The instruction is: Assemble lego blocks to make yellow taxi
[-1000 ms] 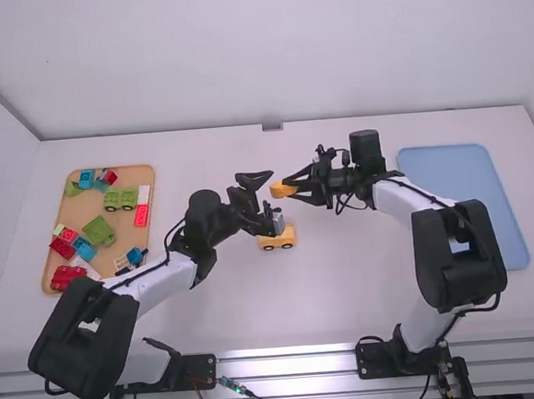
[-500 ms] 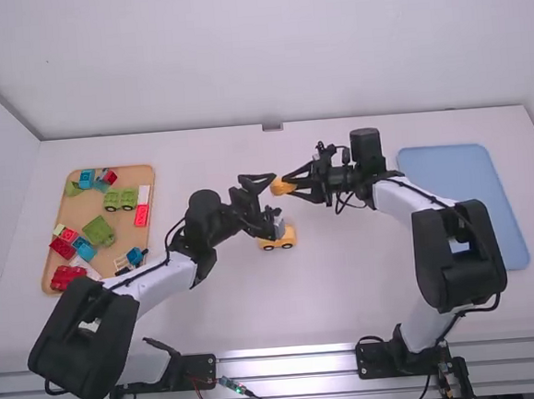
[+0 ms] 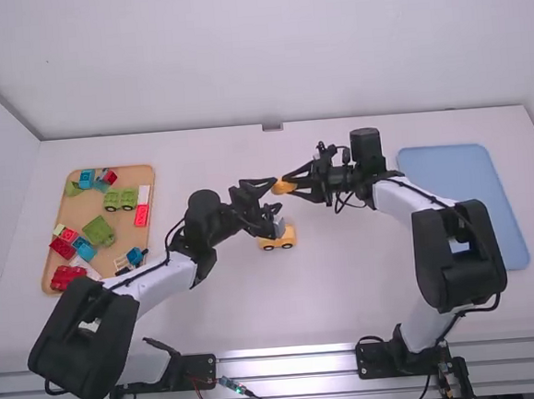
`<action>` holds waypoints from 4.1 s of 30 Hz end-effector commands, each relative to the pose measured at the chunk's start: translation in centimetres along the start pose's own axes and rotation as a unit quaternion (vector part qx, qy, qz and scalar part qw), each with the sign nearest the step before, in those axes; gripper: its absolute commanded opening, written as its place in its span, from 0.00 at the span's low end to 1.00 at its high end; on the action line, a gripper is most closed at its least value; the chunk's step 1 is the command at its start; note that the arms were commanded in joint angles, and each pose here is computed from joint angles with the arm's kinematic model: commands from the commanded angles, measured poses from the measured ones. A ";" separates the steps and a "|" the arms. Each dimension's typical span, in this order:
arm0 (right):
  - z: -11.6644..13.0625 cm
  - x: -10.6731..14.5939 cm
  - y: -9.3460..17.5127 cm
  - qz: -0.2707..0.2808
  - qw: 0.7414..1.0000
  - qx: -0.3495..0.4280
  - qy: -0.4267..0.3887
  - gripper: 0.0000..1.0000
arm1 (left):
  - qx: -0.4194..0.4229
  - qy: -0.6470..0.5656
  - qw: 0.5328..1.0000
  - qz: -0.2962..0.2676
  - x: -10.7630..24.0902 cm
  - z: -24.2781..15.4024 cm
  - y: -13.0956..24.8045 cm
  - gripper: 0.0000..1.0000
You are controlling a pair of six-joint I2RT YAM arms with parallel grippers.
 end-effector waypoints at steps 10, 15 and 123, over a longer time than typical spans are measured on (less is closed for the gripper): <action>1.0 1.5 -0.9 0.028 0.999 -0.002 0.021 0.00 | 0.001 0.007 1.000 0.000 0.1 -0.2 0.0 0.69; 1.0 1.8 -1.3 0.034 0.999 0.001 0.023 0.00 | 0.005 0.009 1.000 0.001 0.2 -0.3 0.0 0.69; -2.4 -6.6 7.6 -0.255 0.929 0.139 0.229 0.99 | -0.160 0.338 0.908 0.189 5.3 2.5 1.4 0.99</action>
Point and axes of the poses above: each hand's point on the last joint's axis, 136 mm out from that joint toward the fingers, its own y axis back along the fingers, its own z axis along the line the jaws close on, x = y × z, the point moved 6 cm from there along y, back along the fingers, and after that the axes turned 7 degrees about -y, right-handed, at the moved point
